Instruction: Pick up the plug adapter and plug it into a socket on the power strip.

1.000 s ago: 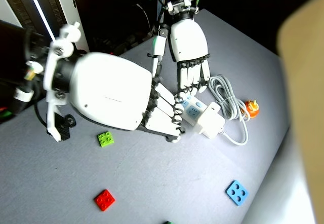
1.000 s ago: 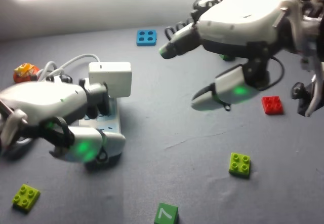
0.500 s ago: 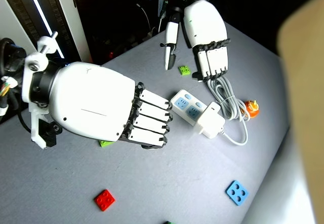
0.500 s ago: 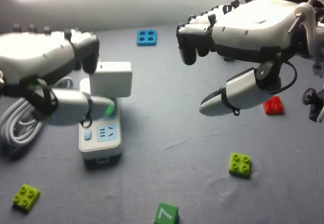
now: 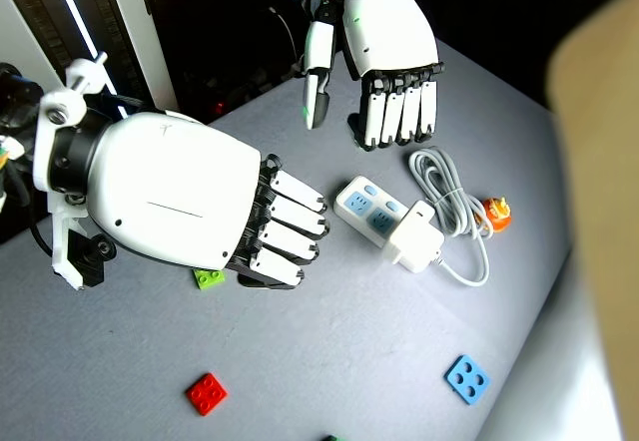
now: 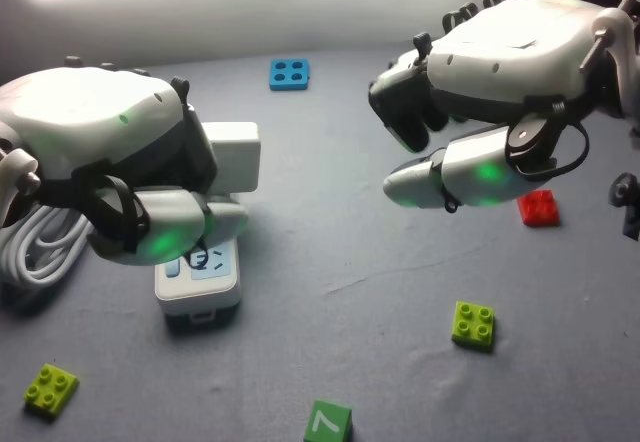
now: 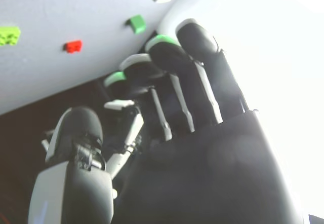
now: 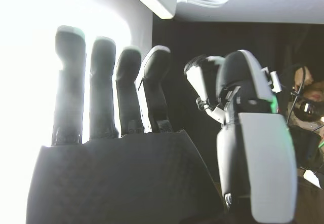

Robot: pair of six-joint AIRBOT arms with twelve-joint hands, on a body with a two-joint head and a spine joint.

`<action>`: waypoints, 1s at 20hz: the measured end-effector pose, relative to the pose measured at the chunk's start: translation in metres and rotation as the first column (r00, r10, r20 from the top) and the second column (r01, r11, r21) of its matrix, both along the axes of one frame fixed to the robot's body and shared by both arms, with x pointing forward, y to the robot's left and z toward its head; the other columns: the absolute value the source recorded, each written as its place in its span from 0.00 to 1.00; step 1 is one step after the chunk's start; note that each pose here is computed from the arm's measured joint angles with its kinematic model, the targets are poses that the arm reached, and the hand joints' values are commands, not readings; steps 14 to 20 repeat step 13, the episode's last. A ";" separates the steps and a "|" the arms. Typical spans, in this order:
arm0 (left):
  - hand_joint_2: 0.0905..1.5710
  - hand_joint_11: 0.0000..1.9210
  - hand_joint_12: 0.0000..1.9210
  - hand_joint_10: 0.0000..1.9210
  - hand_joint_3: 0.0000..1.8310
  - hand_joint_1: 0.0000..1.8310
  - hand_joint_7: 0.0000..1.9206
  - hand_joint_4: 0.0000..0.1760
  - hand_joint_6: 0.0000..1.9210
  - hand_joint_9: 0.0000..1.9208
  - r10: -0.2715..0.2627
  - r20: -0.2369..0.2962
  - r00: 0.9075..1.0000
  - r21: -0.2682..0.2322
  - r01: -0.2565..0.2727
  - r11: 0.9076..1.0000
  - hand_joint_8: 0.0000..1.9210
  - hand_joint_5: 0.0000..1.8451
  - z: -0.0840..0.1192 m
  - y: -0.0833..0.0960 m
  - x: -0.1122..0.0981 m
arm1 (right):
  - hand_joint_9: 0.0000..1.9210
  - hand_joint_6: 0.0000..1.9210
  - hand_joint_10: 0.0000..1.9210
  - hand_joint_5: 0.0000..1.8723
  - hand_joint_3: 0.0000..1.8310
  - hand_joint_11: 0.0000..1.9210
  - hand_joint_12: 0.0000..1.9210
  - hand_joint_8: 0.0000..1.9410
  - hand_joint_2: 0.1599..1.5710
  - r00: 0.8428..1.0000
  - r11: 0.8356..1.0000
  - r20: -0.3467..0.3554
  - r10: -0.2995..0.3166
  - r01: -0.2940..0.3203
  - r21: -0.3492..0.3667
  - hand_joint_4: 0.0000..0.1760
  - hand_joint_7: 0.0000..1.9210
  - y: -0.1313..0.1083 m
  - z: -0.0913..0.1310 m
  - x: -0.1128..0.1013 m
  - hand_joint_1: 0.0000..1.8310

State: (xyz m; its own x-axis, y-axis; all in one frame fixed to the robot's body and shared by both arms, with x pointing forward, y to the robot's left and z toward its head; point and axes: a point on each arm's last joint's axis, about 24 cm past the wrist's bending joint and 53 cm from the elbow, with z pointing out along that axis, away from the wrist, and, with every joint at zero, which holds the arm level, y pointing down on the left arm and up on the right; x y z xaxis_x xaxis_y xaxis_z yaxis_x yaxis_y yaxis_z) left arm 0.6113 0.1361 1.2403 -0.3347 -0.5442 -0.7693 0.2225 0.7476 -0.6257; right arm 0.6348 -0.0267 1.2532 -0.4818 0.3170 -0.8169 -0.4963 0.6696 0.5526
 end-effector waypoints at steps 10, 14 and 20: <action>0.82 0.72 1.00 1.00 0.00 0.61 0.74 1.00 1.00 0.75 -0.026 0.008 1.000 -0.023 0.026 0.999 1.00 0.70 0.006 -0.014 -0.006 | 0.81 1.00 1.00 0.75 0.00 0.84 1.00 1.00 0.90 0.999 1.000 0.038 0.014 -0.013 -0.005 0.00 0.79 -0.010 0.007 -0.003 0.40; 0.84 0.69 1.00 1.00 0.00 0.59 0.73 1.00 1.00 0.73 -0.022 0.009 1.000 -0.023 0.023 0.999 1.00 0.69 0.006 -0.013 -0.006 | 0.84 1.00 1.00 0.76 0.00 0.88 1.00 1.00 0.92 0.999 1.000 0.045 0.026 -0.026 0.003 0.00 0.81 -0.009 0.010 -0.006 0.47; 0.84 0.69 1.00 1.00 0.00 0.59 0.73 1.00 1.00 0.73 -0.022 0.009 1.000 -0.023 0.023 0.999 1.00 0.69 0.006 -0.013 -0.006 | 0.84 1.00 1.00 0.76 0.00 0.88 1.00 1.00 0.92 0.999 1.000 0.045 0.026 -0.026 0.003 0.00 0.81 -0.009 0.010 -0.006 0.47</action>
